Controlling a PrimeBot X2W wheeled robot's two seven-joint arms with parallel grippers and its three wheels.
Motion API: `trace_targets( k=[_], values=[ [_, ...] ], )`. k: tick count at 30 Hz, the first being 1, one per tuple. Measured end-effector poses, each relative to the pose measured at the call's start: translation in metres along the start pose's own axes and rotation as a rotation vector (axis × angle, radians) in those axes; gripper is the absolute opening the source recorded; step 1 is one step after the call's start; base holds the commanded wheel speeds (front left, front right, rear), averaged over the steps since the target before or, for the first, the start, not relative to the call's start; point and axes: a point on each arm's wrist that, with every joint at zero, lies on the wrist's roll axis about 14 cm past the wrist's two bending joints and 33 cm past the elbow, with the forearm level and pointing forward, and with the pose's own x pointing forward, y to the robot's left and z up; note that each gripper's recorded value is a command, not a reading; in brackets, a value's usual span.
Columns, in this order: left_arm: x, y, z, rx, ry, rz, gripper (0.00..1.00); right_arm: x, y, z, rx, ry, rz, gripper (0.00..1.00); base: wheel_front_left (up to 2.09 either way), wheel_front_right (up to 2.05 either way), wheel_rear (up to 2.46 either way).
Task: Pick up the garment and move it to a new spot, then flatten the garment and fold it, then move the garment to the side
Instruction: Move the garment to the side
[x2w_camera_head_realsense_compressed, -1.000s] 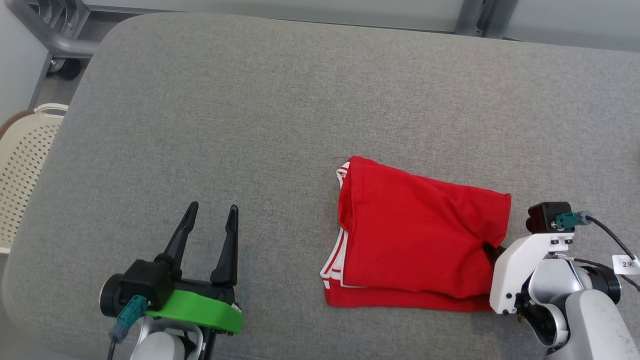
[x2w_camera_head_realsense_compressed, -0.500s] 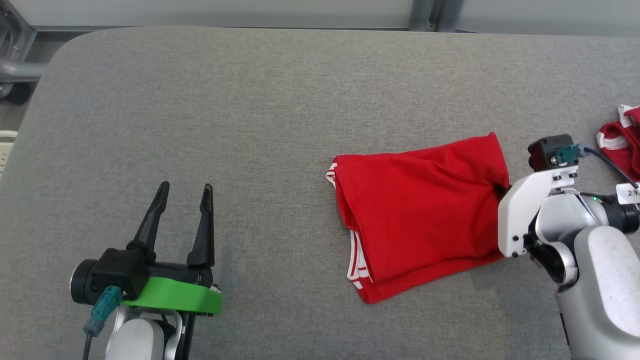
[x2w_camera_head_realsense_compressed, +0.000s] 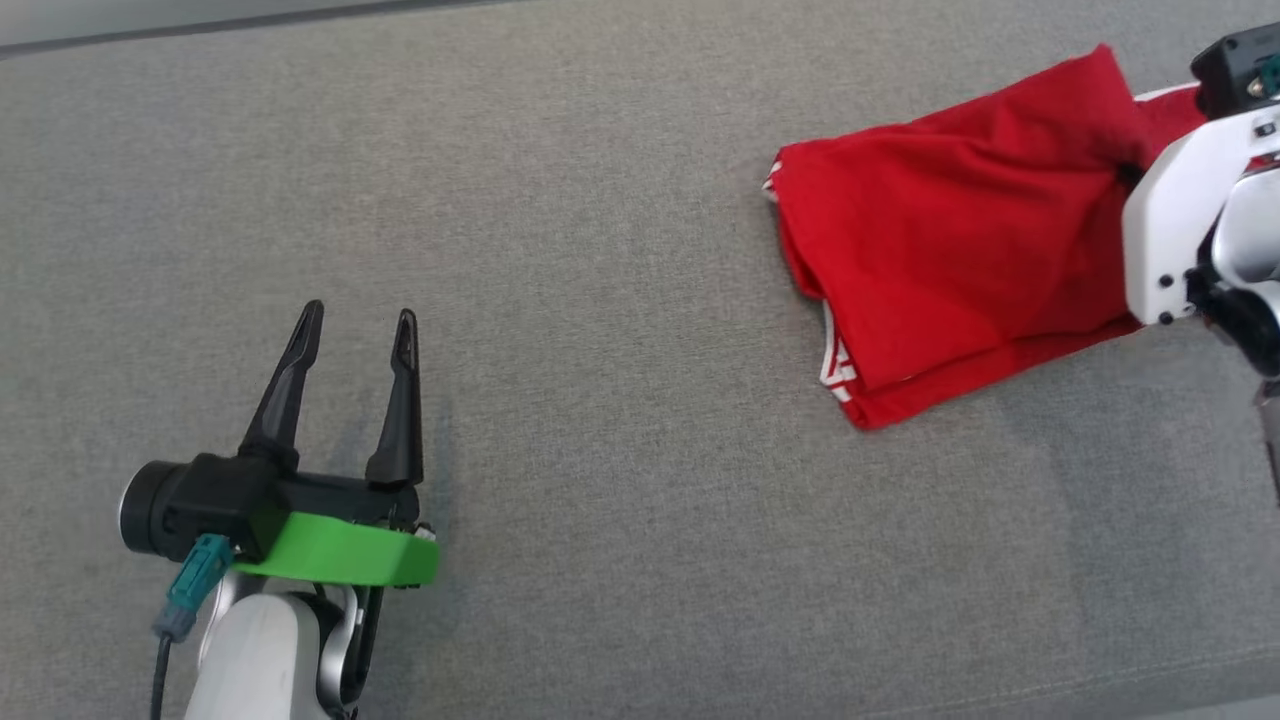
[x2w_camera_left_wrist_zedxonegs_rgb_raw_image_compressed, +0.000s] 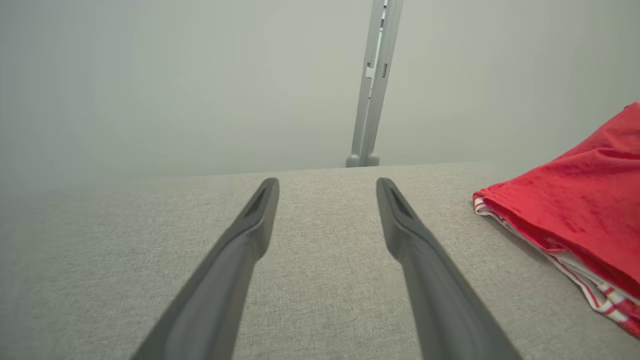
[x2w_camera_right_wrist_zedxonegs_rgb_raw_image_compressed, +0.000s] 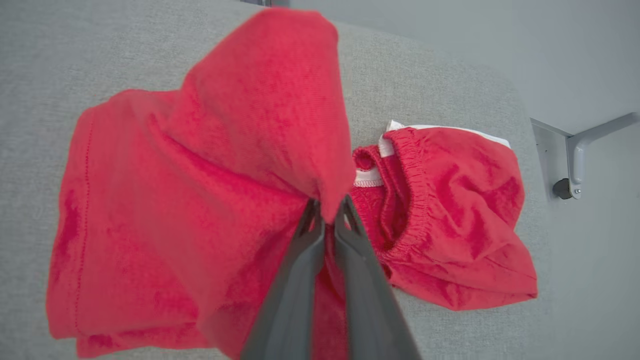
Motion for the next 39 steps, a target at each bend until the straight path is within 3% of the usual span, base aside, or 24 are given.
trace_targets(
  k=[5,15,22,26,31,32,33,34,39],
  values=[
    [0.016,-0.017,-0.021,-0.023,0.037,-0.062,1.00,-0.007,-0.051,0.003,-0.048,0.037,-0.113,0.00,0.00,0.00,0.00],
    [0.038,-0.030,-0.056,-0.050,0.093,-0.130,1.00,0.001,-0.106,0.005,-0.141,0.109,-0.235,0.00,0.00,0.00,0.00],
    [0.037,-0.022,-0.072,-0.051,0.129,-0.121,1.00,-0.006,-0.161,0.009,-0.192,0.159,-0.366,0.00,0.00,0.00,0.00],
    [0.035,-0.015,-0.079,-0.043,0.148,-0.112,1.00,0.000,-0.175,0.001,-0.246,0.184,-0.395,0.00,0.00,0.00,0.00],
    [0.037,-0.011,-0.082,-0.037,0.152,-0.110,1.00,0.022,-0.182,-0.029,-0.228,0.234,-0.400,0.00,0.00,0.00,0.00],
    [0.037,-0.010,-0.083,-0.035,0.153,-0.109,1.00,0.026,-0.182,-0.029,-0.237,0.220,-0.403,0.03,0.00,0.00,0.00],
    [0.037,-0.009,-0.083,-0.031,0.155,-0.108,1.00,0.030,-0.182,-0.028,-0.259,0.205,-0.407,0.47,0.00,0.00,0.00],
    [0.036,-0.007,-0.084,-0.027,0.156,-0.105,1.00,0.034,-0.183,-0.029,-0.270,0.199,-0.412,1.00,0.00,0.00,0.00],
    [0.035,-0.005,-0.078,-0.007,0.141,-0.112,1.00,0.050,-0.182,-0.051,-0.291,0.251,-0.410,1.00,0.00,0.00,0.00]
  ],
)
